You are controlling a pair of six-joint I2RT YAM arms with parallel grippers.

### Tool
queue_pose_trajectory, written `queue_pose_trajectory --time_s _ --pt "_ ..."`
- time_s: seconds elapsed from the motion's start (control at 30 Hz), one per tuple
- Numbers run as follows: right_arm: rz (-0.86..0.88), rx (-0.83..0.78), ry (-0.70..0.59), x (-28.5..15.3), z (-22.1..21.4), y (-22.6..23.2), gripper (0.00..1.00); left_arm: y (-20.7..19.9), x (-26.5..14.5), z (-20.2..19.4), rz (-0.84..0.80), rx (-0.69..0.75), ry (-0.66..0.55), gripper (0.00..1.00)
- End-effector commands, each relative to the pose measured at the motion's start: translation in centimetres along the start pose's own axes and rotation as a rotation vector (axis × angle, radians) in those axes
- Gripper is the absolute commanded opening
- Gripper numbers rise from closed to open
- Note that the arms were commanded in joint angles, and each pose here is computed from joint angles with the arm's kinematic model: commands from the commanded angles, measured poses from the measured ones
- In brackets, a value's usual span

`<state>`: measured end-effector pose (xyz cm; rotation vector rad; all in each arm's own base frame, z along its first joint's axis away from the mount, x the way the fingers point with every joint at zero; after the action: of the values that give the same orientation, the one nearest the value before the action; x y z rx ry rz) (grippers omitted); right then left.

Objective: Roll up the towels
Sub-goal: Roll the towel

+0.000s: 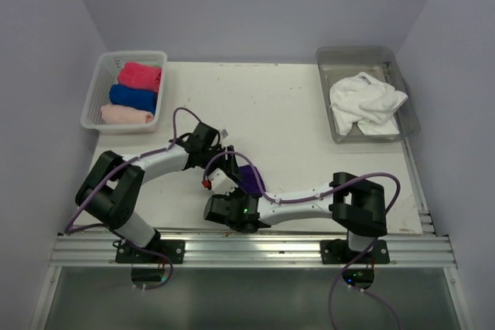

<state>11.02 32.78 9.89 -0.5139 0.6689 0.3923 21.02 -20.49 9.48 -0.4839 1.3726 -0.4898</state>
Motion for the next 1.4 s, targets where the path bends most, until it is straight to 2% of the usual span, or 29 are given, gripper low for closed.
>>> queue_pose_trajectory --time_s 0.0,0.03,0.07,0.2,0.27,0.53,0.73,0.83,0.87,0.93,0.97,1.03,1.07,1.1,1.17,1.2,1.23,1.27,1.3,1.37 --pt "-0.023 0.099 -0.007 -0.3 0.5 -2.3 0.05 -1.8 -1.7 0.8 -0.032 0.048 -0.054 0.64" --pt "0.005 0.121 -0.004 -0.2 0.4 -2.6 0.04 -1.8 -2.0 0.9 -0.031 0.05 -0.058 0.66" --pt "0.107 0.187 -0.006 -0.4 0.8 -2.2 0.03 -2.1 -2.4 1.2 -0.04 0.059 -0.074 0.69" --pt "0.331 0.404 -0.032 -0.8 0.7 -5.2 0.0 -2.2 -3.4 1.7 -0.057 0.065 -0.104 0.77" --pt "0.389 0.487 -0.056 -0.5 1.2 -6.2 0.0 -2.2 -3.4 1.7 -0.067 0.068 -0.106 0.81" --pt "0.681 0.693 -0.035 -0.7 0.8 -6.1 0.0 -1.5 -1.7 0.7 -0.141 0.048 -0.061 0.86" --pt "0.79 0.852 -0.009 -0.2 0.0 -6.3 0.0 -1.0 -0.8 0.3 -0.136 0.037 -0.04 0.84" --pt "0.845 0.921 -0.014 -0.2 0.3 -6.7 0.0 -0.8 -0.3 0.2 -0.134 0.032 -0.029 0.78" --pt "0.859 0.936 -0.011 -0.1 0.4 -6.9 0.0 -0.7 -0.1 0.1 -0.13 0.024 -0.023 0.71" --pt "0.872 0.962 -0.008 -0.2 0.5 -7.0 0.0 -0.7 0.0 0.1 -0.129 0.023 -0.024 0.65" --pt "0.866 0.958 0.006 -0.2 0.4 -7.0 0.04 -0.7 0.1 0.2 -0.128 0.017 -0.024 0.58" --pt "0.822 0.92 -0.021 -0.3 1.1 -7.6 0.16 -0.7 0.1 0.2 -0.121 0.011 -0.022 0.52" --pt "0.768 0.902 0.026 -0.2 0.3 -7.8 0.31 -0.8 0.0 0.3 -0.122 0.01 -0.028 0.48" --pt "0.747 0.882 0.011 -0.7 1.1 -8.0 0.39 -0.8 0.0 0.3 -0.116 0.007 -0.028 0.46" --pt "0.572 0.809 0.004 -1.1 0.6 -9.1 0.57 -0.9 -0.3 0.3 -0.11 0.003 -0.03 0.44" --pt "0.56 0.752 -0.027 -2.5 1.8 -8.4 0.61 -0.9 -0.4 0.3 -0.104 0.002 -0.033 0.44" --pt "0.421 0.684 -0.035 -2.4 1.2 -9.3 0.63 -0.9 -0.5 0.3 -0.101 0.001 -0.033 0.44" --pt "0.4 0.623 -0.043 -3.3 1.4 -8.6 0.67 -1.0 -0.6 0.4 -0.098 0.0 -0.033 0.44" --pt "0.364 0.576 -0.085 -3.9 2.9 -8.7 0.68 -1.0 -0.6 0.4 -0.087 -0.003 -0.031 0.44" --pt "0.244 0.446 -0.068 -3.8 2.3 -7.8 0.69 -1.1 -0.7 0.5 -0.08 -0.004 -0.034 0.43"
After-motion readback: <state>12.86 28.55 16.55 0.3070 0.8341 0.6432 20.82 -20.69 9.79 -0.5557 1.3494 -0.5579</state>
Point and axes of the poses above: each gripper's point midway between its finger pads, its own x axis out along the fingers, its own y axis along the line the jaws close on, z = x × y, the point moved 7 cm from there along -x, back along the fingers, and after that the axes turned 5 degrees about x, right-handed, at the moved point
